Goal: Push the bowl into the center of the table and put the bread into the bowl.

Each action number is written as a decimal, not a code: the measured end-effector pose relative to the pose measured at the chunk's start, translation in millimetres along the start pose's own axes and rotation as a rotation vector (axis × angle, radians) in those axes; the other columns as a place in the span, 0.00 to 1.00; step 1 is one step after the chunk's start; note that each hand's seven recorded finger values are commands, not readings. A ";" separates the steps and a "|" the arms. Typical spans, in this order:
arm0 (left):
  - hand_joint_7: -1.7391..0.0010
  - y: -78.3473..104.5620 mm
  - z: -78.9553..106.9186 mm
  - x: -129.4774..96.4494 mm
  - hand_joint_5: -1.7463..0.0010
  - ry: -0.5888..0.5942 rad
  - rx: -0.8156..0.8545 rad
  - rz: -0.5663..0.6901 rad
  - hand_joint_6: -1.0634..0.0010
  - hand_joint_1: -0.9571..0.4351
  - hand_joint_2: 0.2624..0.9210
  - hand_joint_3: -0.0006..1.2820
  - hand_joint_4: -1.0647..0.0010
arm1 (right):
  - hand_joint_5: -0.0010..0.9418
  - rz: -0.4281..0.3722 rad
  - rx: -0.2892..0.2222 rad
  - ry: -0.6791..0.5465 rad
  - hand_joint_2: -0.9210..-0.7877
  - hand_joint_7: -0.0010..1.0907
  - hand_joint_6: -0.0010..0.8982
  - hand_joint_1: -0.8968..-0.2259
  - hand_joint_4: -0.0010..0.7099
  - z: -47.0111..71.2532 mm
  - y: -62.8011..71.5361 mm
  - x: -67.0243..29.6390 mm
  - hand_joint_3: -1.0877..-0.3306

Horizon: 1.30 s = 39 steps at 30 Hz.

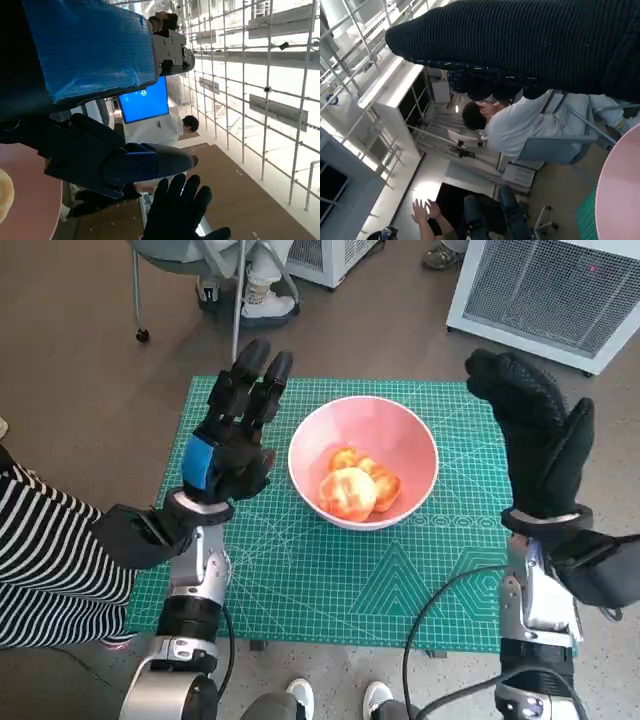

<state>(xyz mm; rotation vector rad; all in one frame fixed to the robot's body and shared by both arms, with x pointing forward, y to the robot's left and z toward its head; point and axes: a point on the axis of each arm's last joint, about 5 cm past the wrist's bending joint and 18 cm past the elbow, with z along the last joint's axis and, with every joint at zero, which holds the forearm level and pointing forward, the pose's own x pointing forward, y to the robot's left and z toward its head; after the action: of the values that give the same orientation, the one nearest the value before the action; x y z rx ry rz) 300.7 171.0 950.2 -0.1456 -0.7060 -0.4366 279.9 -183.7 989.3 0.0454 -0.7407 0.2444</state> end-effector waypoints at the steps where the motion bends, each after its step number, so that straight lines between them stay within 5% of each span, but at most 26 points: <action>1: 0.85 0.0 0.0 0.1 1.00 0.000 0.000 0.000 0.98 0.15 1.00 0.34 0.95 | 0.01 0.000 0.000 0.001 0.00 0.37 0.16 0.29 0.28 -0.2 0.0 0.0 0.56; 39: 0.83 0.2 -0.1 5.3 1.00 0.018 0.010 -0.029 0.96 0.18 1.00 0.34 0.93 | 0.00 0.012 -0.003 -0.015 0.00 0.35 0.15 0.32 0.28 -3.1 -2.2 1.2 0.55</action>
<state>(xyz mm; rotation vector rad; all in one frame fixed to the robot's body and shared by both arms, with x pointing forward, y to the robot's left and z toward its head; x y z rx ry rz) 304.4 169.4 953.6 -0.1217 -0.6936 -0.4618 283.3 -185.3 987.9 0.0407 -0.7568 0.2544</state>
